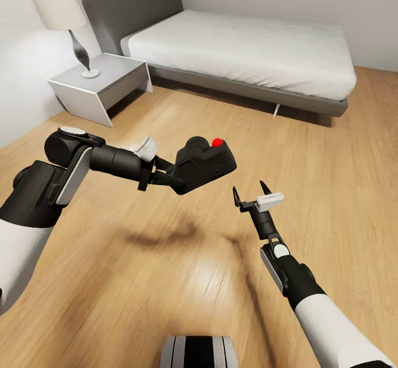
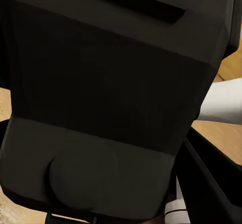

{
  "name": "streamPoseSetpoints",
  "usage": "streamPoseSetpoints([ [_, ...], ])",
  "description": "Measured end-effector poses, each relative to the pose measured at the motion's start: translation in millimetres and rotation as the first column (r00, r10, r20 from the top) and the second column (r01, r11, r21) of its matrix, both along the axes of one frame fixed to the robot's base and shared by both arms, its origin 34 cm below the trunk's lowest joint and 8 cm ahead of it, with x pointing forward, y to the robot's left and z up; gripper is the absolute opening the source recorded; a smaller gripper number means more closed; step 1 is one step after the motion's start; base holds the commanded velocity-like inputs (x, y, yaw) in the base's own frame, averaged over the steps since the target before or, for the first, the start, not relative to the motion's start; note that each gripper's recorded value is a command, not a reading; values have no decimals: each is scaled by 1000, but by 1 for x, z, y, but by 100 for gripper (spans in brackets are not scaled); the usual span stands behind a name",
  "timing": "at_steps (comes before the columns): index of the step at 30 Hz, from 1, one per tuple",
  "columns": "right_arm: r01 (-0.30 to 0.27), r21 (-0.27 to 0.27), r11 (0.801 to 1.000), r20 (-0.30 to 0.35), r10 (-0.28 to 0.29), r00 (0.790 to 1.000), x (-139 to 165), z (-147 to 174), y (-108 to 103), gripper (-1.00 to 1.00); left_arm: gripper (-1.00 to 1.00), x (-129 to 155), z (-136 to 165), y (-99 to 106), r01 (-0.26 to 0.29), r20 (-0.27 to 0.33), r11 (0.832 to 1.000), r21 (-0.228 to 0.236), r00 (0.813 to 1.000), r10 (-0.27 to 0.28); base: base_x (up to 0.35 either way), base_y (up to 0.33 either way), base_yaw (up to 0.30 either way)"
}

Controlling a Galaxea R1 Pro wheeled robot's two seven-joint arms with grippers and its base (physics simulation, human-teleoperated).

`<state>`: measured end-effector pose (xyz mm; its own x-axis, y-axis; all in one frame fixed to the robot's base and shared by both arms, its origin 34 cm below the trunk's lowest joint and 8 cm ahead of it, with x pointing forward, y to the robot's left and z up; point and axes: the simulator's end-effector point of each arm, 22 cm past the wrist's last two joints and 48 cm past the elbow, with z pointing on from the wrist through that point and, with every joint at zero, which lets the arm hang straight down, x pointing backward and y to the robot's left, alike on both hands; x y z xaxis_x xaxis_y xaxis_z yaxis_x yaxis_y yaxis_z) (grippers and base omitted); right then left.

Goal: Attach the digital camera to the camera tripod in the bedroom.

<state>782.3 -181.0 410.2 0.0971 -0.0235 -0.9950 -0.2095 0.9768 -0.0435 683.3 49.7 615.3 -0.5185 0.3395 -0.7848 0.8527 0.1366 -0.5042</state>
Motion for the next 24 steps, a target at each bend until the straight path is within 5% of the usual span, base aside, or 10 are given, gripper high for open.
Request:
streamPoseSetpoints([
  [24,1,0,1000,96,-1,995,4,70,0,100,-100,-15,60,0,0,98,1000,0,995,0,0,0,0],
])
